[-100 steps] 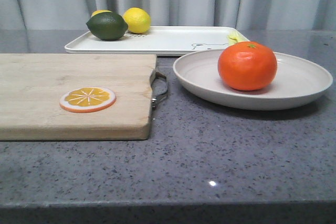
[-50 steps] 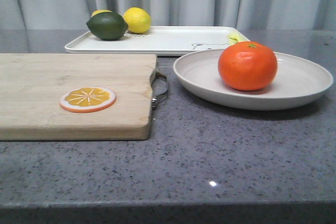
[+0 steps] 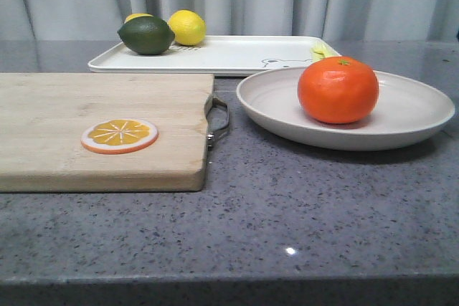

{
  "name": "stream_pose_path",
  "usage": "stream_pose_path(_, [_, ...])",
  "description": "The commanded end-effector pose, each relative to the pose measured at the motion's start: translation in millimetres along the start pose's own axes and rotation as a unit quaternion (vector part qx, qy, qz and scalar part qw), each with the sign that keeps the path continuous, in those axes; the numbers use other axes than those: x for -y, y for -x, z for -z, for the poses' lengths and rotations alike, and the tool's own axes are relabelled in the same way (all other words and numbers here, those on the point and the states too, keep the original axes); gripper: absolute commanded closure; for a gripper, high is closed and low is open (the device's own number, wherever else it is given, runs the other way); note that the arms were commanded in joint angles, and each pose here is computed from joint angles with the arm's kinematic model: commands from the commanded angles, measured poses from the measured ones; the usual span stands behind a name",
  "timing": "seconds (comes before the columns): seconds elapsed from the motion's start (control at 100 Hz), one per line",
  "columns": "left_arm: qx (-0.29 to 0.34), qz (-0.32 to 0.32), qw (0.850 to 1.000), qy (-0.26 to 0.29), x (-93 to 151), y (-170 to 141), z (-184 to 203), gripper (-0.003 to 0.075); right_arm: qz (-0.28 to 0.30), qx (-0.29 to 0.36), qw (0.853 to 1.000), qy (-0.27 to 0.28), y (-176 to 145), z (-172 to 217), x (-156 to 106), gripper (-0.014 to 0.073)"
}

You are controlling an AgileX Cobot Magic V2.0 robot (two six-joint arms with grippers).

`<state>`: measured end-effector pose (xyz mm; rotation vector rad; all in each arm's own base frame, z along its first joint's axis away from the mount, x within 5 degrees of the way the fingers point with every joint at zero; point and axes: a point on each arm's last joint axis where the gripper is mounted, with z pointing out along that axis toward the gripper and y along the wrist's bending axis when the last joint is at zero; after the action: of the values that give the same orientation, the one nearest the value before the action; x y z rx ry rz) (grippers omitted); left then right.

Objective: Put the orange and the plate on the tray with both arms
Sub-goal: 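Move the right gripper down to grip the plate rim nearest it, then lift the plate with the right gripper and carry it onto the tray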

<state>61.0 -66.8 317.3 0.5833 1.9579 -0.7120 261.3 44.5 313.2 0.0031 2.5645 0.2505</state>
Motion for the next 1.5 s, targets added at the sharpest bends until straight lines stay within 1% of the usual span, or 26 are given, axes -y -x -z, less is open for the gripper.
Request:
stream_pose_path(0.0, [0.046,0.010,0.999,-0.004,2.2,13.3,3.8,0.0741,0.016,0.036,0.999,0.014,15.7,5.7,-9.5,0.0200])
stream_pose_path(0.1, [0.046,0.010,0.999,-0.004,2.2,13.3,3.8,0.0741,0.021,0.022,0.999,0.017,22.4,-7.3,-14.4,0.0200])
stream_pose_path(0.31, [0.046,0.010,0.999,-0.004,2.2,13.3,3.8,0.0741,0.020,0.000,1.000,0.013,29.7,-28.3,-14.8,0.0200])
stream_pose_path(0.57, [0.046,0.010,0.999,-0.004,2.2,13.3,3.8,0.0741,0.018,-0.023,1.000,0.009,30.0,-46.5,-13.3,0.0200])
stream_pose_path(0.65, [0.046,0.010,0.999,-0.004,2.2,13.3,3.8,0.0741,0.017,-0.028,0.999,0.008,29.8,-50.0,-13.0,0.0211])
stream_pose_path(0.72, [0.046,0.010,0.999,-0.004,2.2,13.3,3.8,0.0741,0.017,-0.030,0.999,0.008,29.6,-51.7,-12.8,0.0255])
stream_pose_path(0.84, [0.046,0.010,0.999,-0.004,2.2,13.3,3.8,0.0741,0.016,-0.033,0.999,0.007,29.5,-54.2,-12.2,0.0365])
stream_pose_path(0.91, [0.046,0.010,0.999,-0.004,2.2,13.3,3.8,0.0741,0.016,-0.036,0.999,0.006,29.2,-55.9,-12.0,0.0414])
stream_pose_path(1.14, [0.046,0.010,0.999,-0.004,2.2,13.3,3.8,0.0741,0.016,-0.038,0.999,0.006,29.2,-56.9,-11.9,0.0529])
stream_pose_path(1.29, [0.046,0.010,0.999,-0.004,2.2,13.3,3.8,0.0741,0.016,-0.038,0.999,0.006,29.2,-56.9,-11.9,0.0625])
stream_pose_path(1.38, [0.046,0.010,0.999,-0.004,2.2,13.3,3.8,0.0741,0.016,-0.038,0.999,0.006,29.2,-56.9,-11.9,0.0659])
stream_pose_path(1.49, [0.046,0.010,0.999,-0.004,2.2,13.3,3.8,0.0741,0.016,-0.038,0.999,0.006,29.2,-56.9,-11.9,0.0662])
